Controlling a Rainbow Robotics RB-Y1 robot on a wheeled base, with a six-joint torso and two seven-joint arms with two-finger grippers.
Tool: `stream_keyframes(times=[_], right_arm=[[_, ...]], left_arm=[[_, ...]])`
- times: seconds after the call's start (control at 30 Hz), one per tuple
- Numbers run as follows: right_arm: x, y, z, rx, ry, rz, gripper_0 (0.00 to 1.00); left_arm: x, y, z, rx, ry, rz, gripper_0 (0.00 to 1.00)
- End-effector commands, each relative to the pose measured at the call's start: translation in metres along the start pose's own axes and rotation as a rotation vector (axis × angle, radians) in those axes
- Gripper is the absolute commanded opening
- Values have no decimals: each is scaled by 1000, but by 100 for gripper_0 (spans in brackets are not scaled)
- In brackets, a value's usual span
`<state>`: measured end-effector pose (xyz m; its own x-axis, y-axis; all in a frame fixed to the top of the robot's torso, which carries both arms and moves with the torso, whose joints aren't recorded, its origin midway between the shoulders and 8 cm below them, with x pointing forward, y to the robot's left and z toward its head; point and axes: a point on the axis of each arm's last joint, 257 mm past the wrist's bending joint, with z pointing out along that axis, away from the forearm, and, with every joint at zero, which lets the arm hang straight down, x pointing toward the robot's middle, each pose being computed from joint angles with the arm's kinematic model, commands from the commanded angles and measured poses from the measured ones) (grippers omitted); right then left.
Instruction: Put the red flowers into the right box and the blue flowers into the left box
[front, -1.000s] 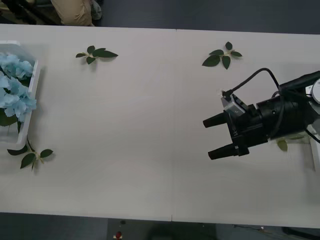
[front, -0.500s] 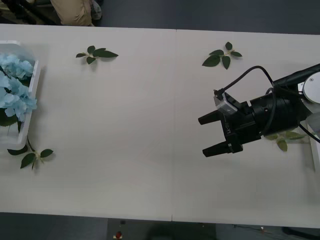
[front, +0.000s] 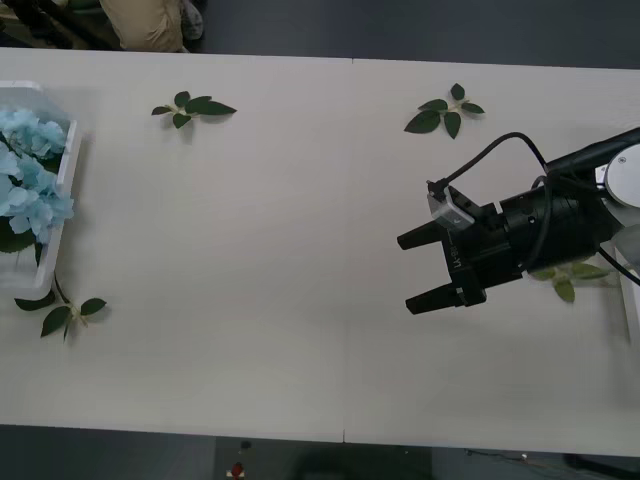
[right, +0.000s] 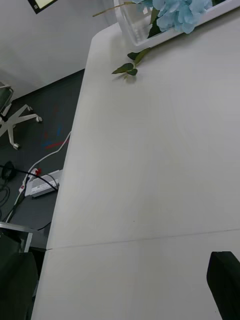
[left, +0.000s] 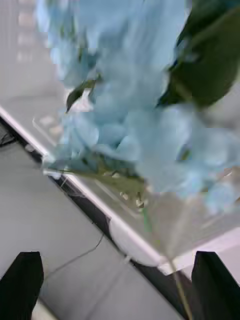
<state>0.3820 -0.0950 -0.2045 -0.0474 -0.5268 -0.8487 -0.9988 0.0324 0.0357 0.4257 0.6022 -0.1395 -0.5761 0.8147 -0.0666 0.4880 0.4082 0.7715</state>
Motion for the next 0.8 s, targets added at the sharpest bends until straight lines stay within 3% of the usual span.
stream_keyframes(times=[0.03, 0.13, 0.27, 0.47, 0.6, 0.8], right_arm=[[-21, -2, 1, 4, -20, -39, 100], [-21, 0, 1, -1, -19, -39, 100], [-20, 2, 1, -9, -14, -41, 100], [-19, 4, 1, -17, -10, -41, 100], [-19, 5, 3, -25, -11, -41, 100], [-20, 8, 13, -35, -13, -45, 100]], left_arm=[[-54, -24, -51, 202, -215, -28, 87], [-131, -66, -109, 422, -500, -96, 87], [-226, -111, -162, 567, -813, -137, 87], [-308, -179, -164, 659, -979, -259, 87], [-331, -210, -165, 703, -1014, -339, 87], [-369, -247, -207, 811, -1196, -369, 87]])
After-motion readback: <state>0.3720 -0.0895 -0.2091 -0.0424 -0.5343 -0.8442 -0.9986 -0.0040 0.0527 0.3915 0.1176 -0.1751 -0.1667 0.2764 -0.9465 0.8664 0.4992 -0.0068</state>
